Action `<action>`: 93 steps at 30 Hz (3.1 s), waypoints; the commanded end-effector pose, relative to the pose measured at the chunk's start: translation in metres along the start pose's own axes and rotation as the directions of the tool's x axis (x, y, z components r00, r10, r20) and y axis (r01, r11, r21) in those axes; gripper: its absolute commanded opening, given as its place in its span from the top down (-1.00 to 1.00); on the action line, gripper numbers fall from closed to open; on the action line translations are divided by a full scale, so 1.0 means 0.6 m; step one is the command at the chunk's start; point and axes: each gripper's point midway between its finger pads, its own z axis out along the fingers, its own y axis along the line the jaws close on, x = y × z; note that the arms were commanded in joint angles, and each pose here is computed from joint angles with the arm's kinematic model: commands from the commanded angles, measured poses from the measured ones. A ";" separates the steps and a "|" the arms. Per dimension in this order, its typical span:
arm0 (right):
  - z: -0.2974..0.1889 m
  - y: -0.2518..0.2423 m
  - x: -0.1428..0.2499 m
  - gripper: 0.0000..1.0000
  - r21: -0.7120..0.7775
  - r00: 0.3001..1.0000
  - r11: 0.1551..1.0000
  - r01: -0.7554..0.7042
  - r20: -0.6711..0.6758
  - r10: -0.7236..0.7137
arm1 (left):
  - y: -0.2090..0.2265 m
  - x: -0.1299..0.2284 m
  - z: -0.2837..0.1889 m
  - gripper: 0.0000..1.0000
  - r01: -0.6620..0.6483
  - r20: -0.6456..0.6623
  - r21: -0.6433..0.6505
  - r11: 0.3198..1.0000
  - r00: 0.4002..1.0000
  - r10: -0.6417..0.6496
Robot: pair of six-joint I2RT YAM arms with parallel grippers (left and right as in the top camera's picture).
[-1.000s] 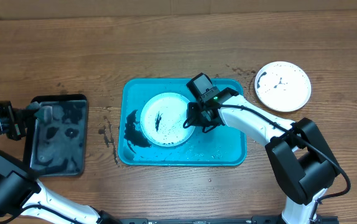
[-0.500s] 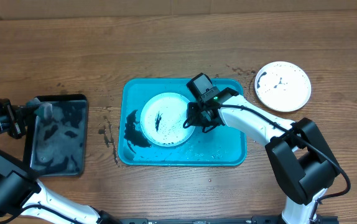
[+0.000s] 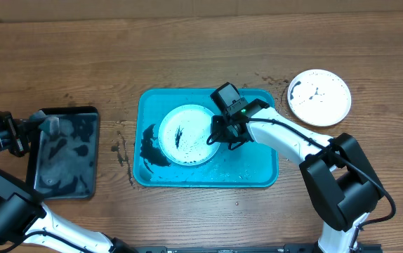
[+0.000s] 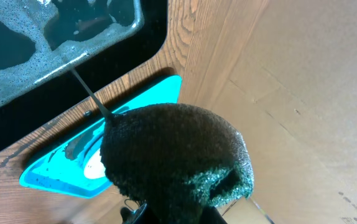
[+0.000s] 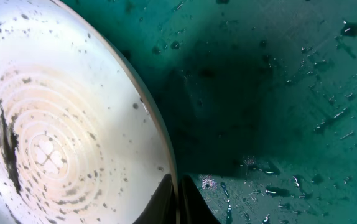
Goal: Clean dirty plates on tray and stack at the side
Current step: 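Rub the sponge in the soapy basin water with the left gripper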
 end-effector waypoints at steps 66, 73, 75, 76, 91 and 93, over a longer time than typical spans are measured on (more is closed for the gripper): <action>0.000 -0.004 -0.007 0.93 0.012 1.000 1.000 -0.001 0.024 0.001 | 0.142 -0.063 0.027 0.92 0.058 0.267 -0.643 0.764 0.952 0.153; 0.000 -0.007 -0.004 0.93 0.019 1.000 1.000 -0.002 0.016 0.002 | 0.126 -0.031 0.025 0.92 0.067 0.214 -0.574 0.816 0.974 0.070; 0.000 -0.006 -0.004 0.93 0.018 1.000 1.000 -0.002 0.016 0.002 | 0.079 -0.008 -0.010 0.92 0.027 0.223 -0.564 0.825 0.967 0.121; 0.000 -0.006 -0.005 0.93 0.018 1.000 1.000 -0.002 0.017 0.001 | 0.062 0.000 -0.022 0.92 0.006 0.232 -0.559 0.829 0.961 0.150; 0.000 -0.007 -0.003 0.93 0.020 1.000 1.000 -0.002 0.014 0.001 | 0.101 -0.004 -0.011 0.91 0.021 0.318 -0.644 0.764 0.916 0.243; 0.000 -0.008 -0.002 0.93 0.022 1.000 1.000 -0.002 0.012 0.002 | 0.110 -0.004 -0.006 0.91 0.026 0.311 -0.643 0.765 0.922 0.229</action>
